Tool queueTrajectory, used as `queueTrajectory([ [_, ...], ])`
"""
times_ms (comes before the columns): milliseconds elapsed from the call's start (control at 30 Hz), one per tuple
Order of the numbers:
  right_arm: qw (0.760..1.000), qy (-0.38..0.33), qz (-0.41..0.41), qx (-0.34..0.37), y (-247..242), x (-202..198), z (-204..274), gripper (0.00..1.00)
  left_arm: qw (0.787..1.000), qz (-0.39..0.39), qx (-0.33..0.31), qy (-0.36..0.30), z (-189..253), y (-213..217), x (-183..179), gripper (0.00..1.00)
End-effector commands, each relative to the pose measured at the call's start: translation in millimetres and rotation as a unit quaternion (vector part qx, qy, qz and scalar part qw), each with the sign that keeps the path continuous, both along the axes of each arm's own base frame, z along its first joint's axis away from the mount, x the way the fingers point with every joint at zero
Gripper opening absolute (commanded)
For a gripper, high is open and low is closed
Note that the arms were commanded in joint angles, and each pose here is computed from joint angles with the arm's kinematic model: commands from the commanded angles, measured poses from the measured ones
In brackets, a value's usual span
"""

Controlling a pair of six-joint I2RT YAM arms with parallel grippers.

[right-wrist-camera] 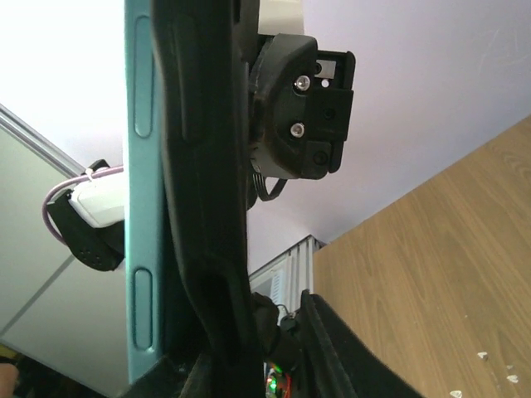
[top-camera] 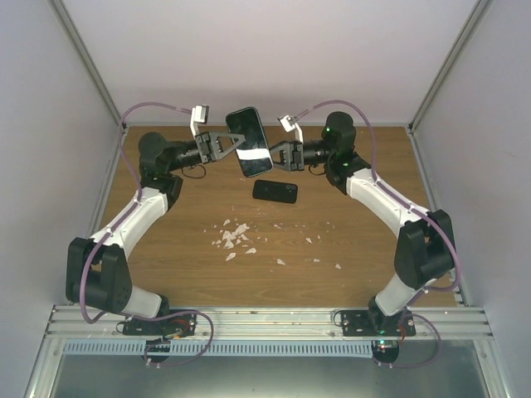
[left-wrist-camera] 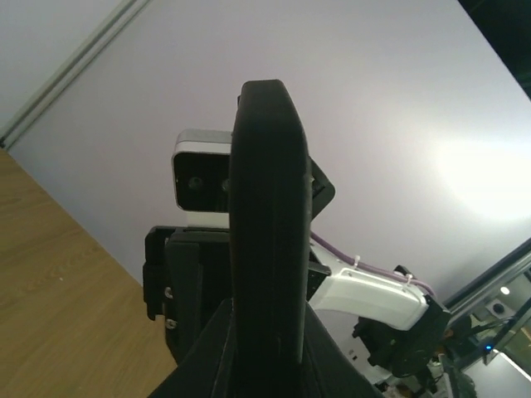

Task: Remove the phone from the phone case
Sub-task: Remove the phone case from the phone.

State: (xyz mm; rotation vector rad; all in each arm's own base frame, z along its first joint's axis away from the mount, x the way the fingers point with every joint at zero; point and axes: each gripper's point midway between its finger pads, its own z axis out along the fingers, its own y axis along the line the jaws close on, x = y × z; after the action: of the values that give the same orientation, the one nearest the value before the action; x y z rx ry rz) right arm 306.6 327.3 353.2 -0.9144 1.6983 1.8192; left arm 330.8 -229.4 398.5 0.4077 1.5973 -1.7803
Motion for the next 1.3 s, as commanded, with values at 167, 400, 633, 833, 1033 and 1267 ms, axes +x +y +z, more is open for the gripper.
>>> queueTrajectory([
  [167, 1.0, 0.003, -0.027, 0.011, 12.4, 4.3, 4.4, 0.02, 0.995, 0.008, 0.097, -0.016, -18.2, -25.3, 8.9, 0.0],
  [400, 0.998, 0.032, -0.052, 0.013, 4.1, 19.1, 0.8, 0.01, 0.988, 0.059, 0.14, -0.016, -24.6, -15.8, 35.5, 0.36],
  [633, 0.992, 0.076, -0.097, 0.024, -15.6, 38.4, -6.1, 0.01, 0.974, 0.122, 0.182, -0.049, -16.3, 1.3, 57.7, 0.67],
  [833, 0.978, 0.132, -0.162, 0.022, -39.6, 67.3, -24.5, 0.01, 0.94, 0.199, 0.254, -0.107, -9.4, 18.2, 75.4, 0.81],
  [1033, 0.961, 0.185, -0.206, 0.011, -55.2, 87.6, -48.2, 0.01, 0.895, 0.21, 0.354, -0.173, -19.2, -0.8, 75.8, 0.83],
  [1267, 0.946, 0.231, -0.228, 0.011, -64.8, 89.8, -63.7, 0.0, 0.775, 0.188, 0.471, -0.377, -29.0, -63.0, 43.9, 0.85],
])
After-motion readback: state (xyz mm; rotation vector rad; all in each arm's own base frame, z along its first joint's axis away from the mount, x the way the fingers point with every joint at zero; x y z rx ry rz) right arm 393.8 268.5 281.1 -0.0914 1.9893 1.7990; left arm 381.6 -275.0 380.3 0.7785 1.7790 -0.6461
